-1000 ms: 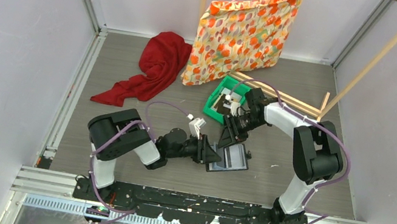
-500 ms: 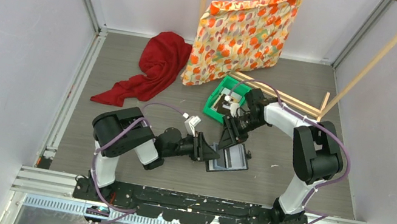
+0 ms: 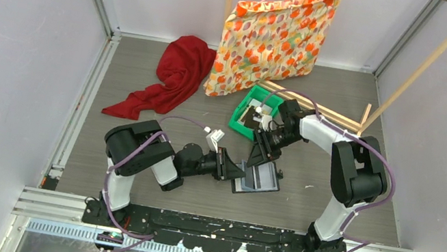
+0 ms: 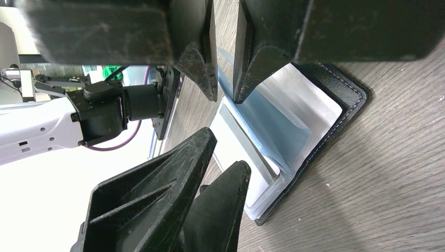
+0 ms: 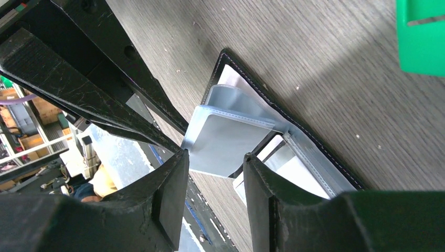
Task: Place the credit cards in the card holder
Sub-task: Turn over the card slot in the card holder.
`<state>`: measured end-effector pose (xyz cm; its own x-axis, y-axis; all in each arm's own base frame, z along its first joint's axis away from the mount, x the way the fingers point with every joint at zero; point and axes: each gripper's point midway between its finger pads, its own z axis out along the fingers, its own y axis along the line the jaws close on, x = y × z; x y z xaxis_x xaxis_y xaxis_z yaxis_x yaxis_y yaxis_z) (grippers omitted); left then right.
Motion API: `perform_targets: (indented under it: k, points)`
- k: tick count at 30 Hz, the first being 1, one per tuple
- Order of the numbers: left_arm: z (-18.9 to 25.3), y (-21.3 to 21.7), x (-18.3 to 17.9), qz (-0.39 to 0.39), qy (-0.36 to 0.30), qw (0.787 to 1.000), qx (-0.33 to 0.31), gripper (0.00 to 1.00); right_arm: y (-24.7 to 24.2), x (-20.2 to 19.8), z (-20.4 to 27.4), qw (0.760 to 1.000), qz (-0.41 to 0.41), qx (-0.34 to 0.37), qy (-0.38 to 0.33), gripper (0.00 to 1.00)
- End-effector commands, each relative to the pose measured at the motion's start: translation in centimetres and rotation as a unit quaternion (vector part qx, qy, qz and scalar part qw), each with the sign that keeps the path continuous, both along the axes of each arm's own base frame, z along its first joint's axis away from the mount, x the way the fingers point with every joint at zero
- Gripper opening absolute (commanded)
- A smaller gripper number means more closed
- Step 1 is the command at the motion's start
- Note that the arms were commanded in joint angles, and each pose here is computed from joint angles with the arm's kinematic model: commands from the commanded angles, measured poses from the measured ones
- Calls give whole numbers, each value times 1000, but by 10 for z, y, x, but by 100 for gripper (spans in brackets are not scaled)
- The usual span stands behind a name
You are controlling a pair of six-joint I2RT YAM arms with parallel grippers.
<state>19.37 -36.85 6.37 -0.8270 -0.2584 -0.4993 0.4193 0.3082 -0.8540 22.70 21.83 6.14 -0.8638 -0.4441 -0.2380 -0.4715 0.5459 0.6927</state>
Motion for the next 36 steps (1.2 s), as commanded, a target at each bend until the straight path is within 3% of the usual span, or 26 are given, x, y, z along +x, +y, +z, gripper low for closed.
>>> perform_targets:
  k: [1, 17, 22, 28, 36]
  points:
    - [21, -4, 3, -6, -33, 999, -31, 18, 4, 5, 18, 1000, 3, 22, -21, 48]
    - [23, -12, 4, -18, -32, 999, -39, 16, 6, 3, 22, 999, 6, 36, -17, 52]
    - [21, -17, 7, -18, -15, 999, -44, 17, 5, -4, 42, 995, 43, 66, -61, 54]
    - [23, -17, 8, -12, -8, 999, -48, 18, -10, -5, 36, 988, 79, 35, -130, 56]
    - [14, -20, 8, -14, 7, 999, -44, 18, 3, 27, 25, 994, -47, 10, -93, 56]
